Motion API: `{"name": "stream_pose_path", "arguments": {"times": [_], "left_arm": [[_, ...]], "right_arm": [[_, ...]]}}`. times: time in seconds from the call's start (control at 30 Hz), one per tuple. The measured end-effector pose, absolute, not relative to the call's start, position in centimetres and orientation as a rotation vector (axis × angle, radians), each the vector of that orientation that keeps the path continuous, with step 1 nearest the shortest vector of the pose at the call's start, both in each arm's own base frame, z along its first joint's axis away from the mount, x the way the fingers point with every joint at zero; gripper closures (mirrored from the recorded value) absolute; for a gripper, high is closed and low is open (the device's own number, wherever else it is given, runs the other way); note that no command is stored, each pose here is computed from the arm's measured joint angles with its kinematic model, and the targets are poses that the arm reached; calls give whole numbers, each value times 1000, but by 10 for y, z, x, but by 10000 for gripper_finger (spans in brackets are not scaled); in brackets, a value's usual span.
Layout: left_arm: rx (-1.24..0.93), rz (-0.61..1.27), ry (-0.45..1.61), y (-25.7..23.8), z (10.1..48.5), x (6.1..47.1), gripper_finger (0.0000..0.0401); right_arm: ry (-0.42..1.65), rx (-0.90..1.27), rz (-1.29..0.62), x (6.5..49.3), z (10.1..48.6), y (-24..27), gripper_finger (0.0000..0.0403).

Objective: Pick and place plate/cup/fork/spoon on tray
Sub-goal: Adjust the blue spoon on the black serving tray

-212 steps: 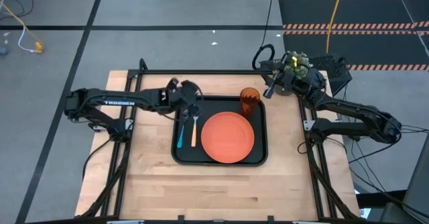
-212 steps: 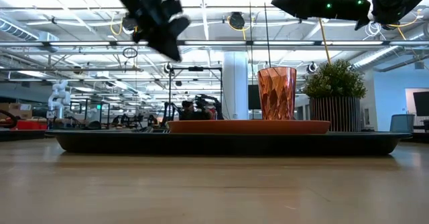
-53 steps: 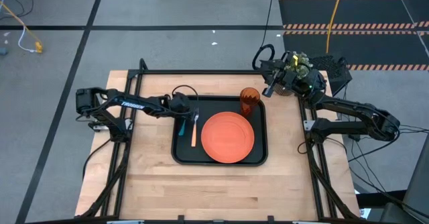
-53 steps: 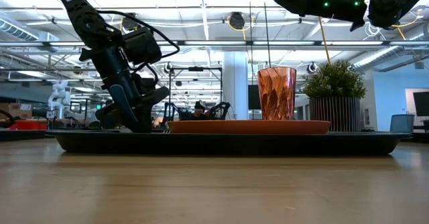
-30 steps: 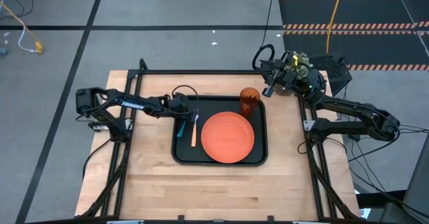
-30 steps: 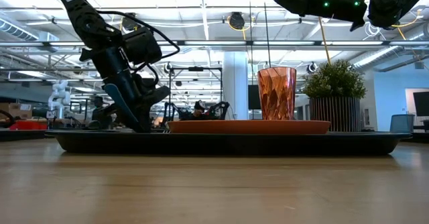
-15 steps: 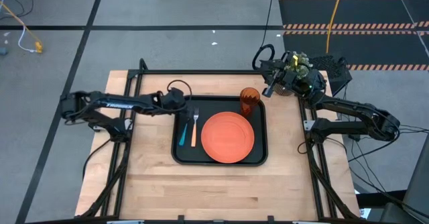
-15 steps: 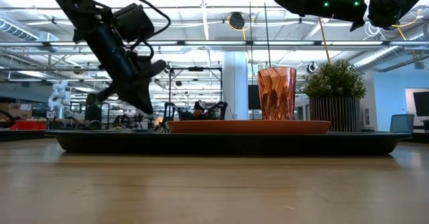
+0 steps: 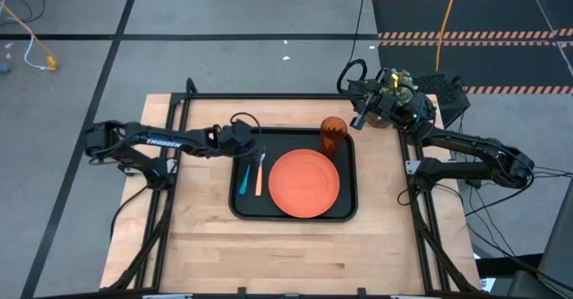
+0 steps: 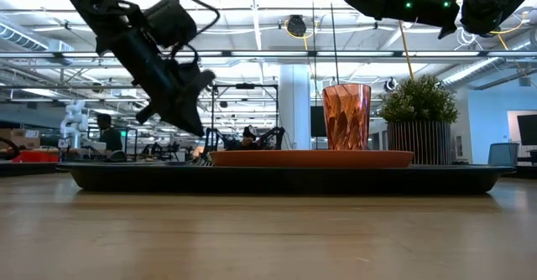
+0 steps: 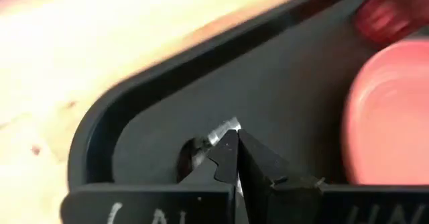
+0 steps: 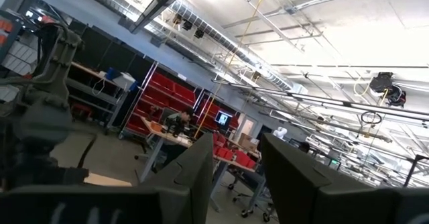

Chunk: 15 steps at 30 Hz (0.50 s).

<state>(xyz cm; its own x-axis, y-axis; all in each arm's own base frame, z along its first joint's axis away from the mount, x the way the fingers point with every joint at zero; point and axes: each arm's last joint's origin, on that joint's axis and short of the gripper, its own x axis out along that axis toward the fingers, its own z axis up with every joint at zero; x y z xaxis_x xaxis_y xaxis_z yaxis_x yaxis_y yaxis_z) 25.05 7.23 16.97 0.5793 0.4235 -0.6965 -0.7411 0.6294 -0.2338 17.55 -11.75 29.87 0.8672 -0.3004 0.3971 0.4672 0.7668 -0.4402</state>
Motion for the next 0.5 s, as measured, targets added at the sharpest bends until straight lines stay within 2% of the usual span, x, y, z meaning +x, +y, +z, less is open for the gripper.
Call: {"name": "stream_pose_path", "arguments": {"times": [0.27,0.5], "left_arm": [[-565,724,785,73,139,255,393],[-581,754,866,72,129,252,397]], "right_arm": [[-318,-556,-424,175,299,-117,284],[-318,-556,-424,175,299,-117,284]]}}
